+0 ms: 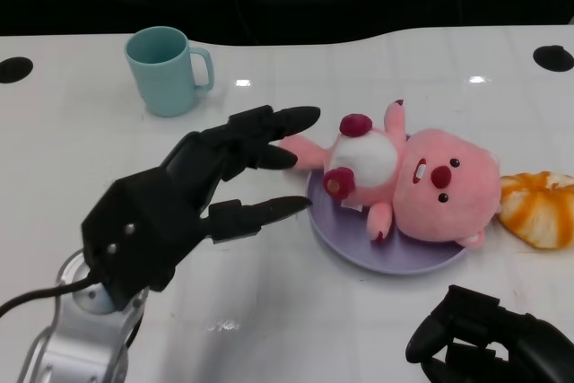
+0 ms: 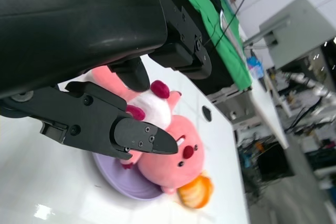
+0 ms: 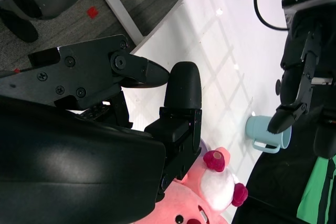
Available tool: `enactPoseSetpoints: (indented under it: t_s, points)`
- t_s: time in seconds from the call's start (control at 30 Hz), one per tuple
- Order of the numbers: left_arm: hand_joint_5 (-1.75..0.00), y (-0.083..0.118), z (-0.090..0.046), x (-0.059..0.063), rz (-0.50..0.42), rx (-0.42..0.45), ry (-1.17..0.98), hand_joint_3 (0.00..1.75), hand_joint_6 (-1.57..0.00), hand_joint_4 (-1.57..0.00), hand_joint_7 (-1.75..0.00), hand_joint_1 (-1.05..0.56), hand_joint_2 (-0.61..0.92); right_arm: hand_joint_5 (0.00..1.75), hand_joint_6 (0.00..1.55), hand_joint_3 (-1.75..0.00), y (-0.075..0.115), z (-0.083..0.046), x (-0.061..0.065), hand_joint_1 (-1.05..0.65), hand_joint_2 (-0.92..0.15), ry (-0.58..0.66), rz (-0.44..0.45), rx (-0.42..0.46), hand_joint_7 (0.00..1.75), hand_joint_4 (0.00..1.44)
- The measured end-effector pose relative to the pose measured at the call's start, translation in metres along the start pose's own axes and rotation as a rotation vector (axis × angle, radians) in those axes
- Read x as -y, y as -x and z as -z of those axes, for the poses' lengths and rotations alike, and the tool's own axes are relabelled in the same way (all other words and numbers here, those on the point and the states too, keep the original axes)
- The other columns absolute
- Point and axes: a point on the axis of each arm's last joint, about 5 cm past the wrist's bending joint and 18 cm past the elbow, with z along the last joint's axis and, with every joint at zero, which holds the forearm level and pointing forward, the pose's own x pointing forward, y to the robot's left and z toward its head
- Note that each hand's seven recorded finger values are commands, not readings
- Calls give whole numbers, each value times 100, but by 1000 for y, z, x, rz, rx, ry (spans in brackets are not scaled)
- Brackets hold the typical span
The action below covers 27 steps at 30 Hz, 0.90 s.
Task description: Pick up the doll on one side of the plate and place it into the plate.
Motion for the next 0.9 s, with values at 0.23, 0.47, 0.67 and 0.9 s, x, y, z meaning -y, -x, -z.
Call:
enactPoseSetpoints:
  t_s: [0.23,0.47,0.67,0.9]
  points:
    - [-133,24,2,7,-107,-63,208,128,-79,-81,-111,-1,44,175,48,-50,0,0,0,-29,-92,2,-2,-1,162,64]
    - [-173,43,0,16,-159,-138,362,155,-80,-85,-148,-4,41,175,49,-50,0,0,0,-29,-92,5,-1,-2,161,64]
    - [-175,54,1,21,-199,-215,433,148,-78,-95,-168,-5,45,175,49,-50,0,0,0,-29,-92,5,-3,0,162,65]
    - [-175,68,0,27,-226,-282,492,149,-74,-92,-174,-4,45,175,51,-49,-1,-1,-1,-29,-92,5,-5,3,162,66]
